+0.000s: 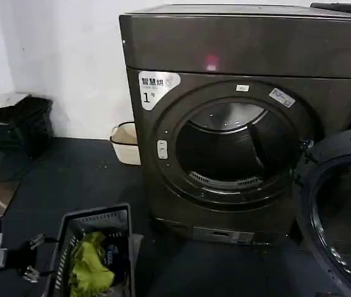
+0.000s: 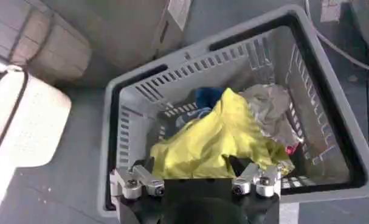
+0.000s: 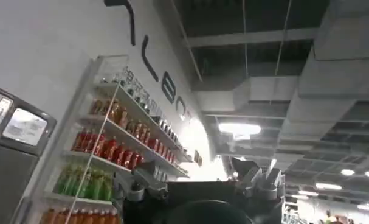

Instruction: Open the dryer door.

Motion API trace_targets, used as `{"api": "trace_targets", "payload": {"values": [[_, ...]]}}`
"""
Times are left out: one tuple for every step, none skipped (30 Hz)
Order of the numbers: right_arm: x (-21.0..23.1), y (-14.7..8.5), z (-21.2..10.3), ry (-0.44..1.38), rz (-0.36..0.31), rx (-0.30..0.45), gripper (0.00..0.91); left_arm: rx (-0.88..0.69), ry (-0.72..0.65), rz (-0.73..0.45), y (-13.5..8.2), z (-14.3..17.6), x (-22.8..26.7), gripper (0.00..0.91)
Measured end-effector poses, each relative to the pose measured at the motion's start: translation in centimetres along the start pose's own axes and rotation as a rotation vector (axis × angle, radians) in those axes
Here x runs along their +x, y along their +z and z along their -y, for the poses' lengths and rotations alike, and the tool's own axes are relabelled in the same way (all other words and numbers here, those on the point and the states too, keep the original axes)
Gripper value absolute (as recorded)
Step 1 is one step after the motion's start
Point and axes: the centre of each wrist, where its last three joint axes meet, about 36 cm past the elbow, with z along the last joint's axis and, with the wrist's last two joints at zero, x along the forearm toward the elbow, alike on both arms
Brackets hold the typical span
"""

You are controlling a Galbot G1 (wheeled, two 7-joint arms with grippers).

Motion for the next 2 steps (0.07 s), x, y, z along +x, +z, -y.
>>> {"api": "trace_targets", "payload": {"values": [[0.0, -0.03, 0.04, 0.0, 0.0, 0.001, 0.907, -0.001, 0.003, -0.002, 0.0, -0.08, 0.13, 0.907], [0.0, -0.03, 0.09, 0.001, 0.001, 0.001, 0.907, -0.003, 0.006, -0.002, -0.02, -0.13, 0.22, 0.907]]}}
